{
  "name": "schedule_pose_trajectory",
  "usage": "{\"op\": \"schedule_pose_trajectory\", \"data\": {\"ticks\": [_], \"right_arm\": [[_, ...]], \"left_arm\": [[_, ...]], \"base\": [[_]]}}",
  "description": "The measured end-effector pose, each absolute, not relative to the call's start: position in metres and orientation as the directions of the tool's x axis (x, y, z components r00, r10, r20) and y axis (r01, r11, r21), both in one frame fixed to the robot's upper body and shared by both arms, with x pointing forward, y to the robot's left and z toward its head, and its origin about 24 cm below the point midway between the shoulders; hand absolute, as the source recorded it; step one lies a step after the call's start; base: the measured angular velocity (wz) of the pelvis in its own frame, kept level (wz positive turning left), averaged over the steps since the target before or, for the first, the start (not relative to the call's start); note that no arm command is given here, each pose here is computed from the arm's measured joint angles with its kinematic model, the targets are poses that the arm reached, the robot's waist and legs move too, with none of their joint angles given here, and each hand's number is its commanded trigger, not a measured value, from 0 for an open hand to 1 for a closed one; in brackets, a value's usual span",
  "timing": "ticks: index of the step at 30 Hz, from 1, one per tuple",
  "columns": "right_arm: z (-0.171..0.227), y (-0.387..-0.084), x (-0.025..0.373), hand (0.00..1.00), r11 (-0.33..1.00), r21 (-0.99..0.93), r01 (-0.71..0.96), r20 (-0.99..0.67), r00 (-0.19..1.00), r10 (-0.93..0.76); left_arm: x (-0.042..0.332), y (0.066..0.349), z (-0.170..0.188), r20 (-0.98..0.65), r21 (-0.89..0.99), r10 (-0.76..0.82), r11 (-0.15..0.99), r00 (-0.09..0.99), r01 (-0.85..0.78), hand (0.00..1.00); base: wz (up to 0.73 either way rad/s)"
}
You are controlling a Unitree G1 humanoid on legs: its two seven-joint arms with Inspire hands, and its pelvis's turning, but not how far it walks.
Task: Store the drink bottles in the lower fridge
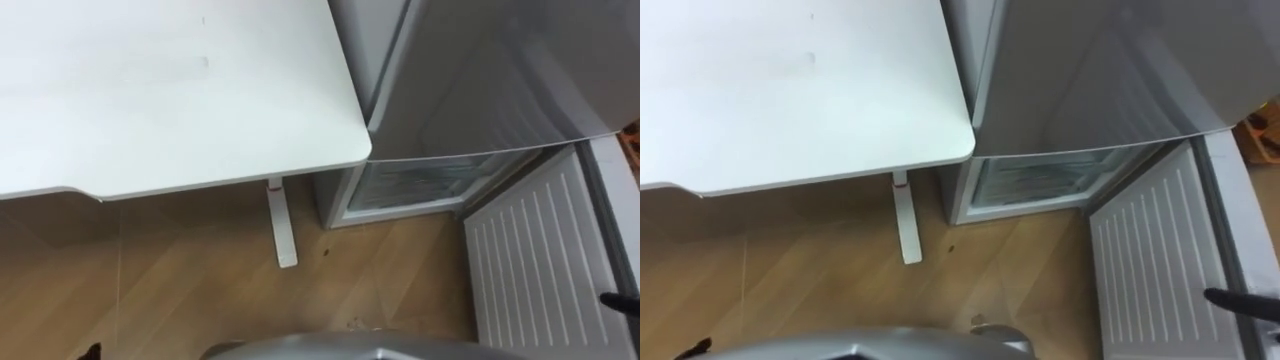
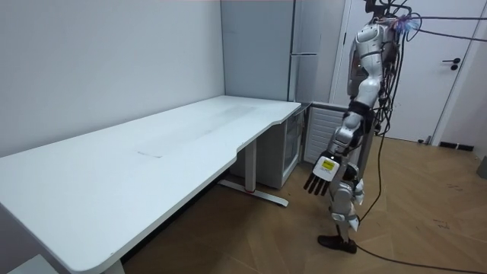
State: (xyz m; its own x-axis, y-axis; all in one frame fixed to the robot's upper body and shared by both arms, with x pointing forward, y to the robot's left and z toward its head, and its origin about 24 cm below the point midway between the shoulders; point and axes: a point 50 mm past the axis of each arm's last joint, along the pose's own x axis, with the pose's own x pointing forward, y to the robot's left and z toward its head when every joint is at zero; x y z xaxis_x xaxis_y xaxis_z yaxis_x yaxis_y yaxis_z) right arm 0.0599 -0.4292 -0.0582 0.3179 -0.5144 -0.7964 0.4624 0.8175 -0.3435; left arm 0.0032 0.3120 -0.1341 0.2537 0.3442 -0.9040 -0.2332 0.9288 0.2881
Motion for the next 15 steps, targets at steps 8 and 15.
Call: {"op": "schedule_pose_trajectory", "data": {"ticks": [8, 15], "right_arm": [[-0.067, -0.397, 0.050, 0.00, 0.923, -0.288, 0.256, -0.829, 0.415, -0.374], [-0.059, -0.288, 0.074, 0.00, 0.974, 0.190, 0.120, -0.668, 0.743, 0.039]], "left_arm": [[0.015, 0.301, -0.139, -0.926, 0.247, 0.270, 0.962, 0.265, -0.115, 0.00], [0.036, 0.288, -0.145, -0.947, 0.215, 0.203, 0.977, 0.249, 0.020, 0.00]], "base": [[-0.25], [-0.17]]}}
